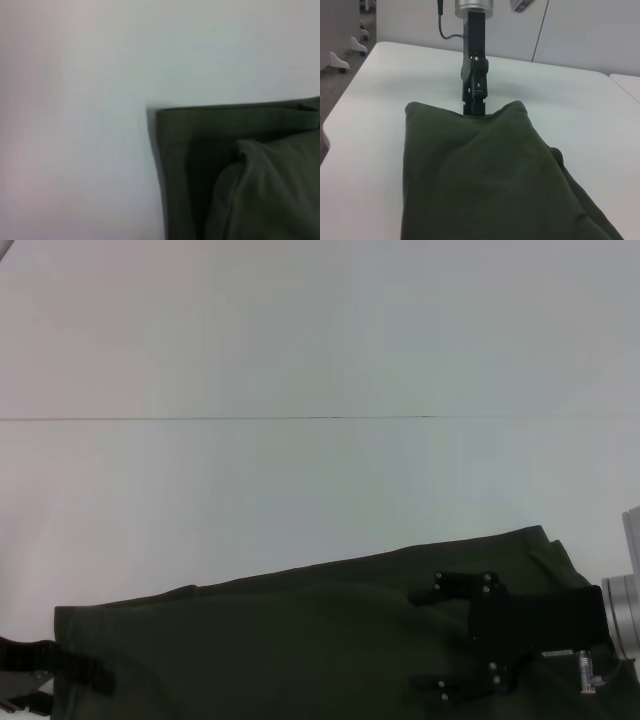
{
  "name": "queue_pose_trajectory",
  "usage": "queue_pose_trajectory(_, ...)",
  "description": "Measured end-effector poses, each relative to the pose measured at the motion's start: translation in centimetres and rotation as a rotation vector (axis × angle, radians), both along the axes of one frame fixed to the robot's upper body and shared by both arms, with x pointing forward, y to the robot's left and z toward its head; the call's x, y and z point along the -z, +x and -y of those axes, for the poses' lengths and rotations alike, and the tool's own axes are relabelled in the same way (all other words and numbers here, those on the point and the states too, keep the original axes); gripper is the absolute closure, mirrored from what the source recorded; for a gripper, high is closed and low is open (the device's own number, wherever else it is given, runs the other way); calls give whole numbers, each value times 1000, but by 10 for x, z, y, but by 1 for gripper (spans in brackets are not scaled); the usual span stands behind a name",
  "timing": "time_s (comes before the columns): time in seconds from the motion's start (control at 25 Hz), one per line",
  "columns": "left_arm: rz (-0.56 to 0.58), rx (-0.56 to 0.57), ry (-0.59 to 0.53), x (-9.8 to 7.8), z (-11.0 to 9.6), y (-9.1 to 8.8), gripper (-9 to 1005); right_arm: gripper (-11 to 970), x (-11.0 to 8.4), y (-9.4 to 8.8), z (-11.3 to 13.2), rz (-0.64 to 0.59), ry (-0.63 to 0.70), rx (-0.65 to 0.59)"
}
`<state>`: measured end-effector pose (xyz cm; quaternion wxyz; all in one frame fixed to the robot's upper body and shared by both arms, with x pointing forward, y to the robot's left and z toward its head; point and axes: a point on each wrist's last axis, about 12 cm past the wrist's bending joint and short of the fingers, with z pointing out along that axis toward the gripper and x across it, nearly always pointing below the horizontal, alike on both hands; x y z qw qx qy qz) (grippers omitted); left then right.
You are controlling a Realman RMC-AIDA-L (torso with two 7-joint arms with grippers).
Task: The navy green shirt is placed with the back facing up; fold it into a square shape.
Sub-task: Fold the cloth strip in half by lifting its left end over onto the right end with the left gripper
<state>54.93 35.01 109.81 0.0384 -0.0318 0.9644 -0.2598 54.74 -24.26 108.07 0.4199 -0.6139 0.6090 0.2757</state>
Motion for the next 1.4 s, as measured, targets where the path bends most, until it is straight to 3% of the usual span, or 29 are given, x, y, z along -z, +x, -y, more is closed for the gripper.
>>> queue_pose_trajectory(1.4,-14,95,-73,-1,32,13,179,34,0,1,1,3,0,8)
